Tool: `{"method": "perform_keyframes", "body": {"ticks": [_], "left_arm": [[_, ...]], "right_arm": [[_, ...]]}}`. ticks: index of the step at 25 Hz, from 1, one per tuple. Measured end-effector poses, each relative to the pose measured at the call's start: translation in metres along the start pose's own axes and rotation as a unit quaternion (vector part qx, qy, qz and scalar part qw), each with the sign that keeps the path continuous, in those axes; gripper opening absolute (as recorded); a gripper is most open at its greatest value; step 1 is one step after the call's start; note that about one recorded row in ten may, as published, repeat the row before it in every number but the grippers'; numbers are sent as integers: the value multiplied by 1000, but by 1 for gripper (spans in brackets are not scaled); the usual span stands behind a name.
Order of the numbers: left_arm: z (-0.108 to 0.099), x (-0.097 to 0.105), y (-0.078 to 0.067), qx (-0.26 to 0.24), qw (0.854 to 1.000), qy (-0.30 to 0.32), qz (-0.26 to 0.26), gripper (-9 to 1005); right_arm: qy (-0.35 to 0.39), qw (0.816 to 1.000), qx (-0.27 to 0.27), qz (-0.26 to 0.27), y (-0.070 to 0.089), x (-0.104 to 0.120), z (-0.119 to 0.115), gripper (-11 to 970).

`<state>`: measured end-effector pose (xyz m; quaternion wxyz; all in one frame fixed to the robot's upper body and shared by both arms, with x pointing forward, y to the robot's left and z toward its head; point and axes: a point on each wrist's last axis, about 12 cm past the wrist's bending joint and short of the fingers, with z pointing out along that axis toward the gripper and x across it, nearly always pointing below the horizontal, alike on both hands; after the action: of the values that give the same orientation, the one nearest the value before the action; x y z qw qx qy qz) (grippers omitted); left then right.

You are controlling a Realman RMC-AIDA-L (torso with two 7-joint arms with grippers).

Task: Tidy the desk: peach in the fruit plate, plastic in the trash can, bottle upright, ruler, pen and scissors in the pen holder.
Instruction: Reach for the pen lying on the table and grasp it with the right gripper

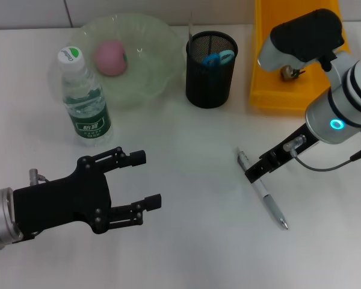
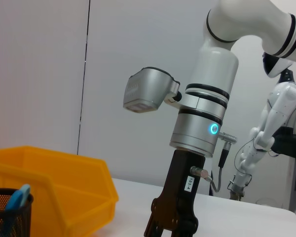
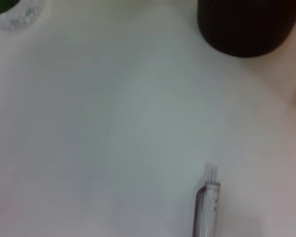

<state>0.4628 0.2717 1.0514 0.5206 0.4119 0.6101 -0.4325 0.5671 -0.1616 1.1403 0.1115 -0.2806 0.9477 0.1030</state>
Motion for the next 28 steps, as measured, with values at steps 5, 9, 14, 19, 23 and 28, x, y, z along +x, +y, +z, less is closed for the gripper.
{"method": "perform_keyframes", "body": {"ticks": [5,9,14,19,23,28], "left_arm": [[0,0,1,-2,1000,1,1,802],[0,1,0,-3,1000,2,1,802],[-1,1,0,-4,1000,3,0,802],[-1,1,0,-4,1000,3,0,802],[-1,1,0,-4,1000,3,0,802],[-1,1,0,-4,1000,3,0,802]], "right_arm": [[-1,1000,2,-4,1,-1,4,794],[-5,1000,1,-3,1,-2,5,713],[-5,1000,-15,2,3,-4,9,561],[3,1000,-14,2,3,-5,14,487],[4,1000,-14,2,3,-4,14,481],[3,1000,-13,3,3,-5,16,433]]}}
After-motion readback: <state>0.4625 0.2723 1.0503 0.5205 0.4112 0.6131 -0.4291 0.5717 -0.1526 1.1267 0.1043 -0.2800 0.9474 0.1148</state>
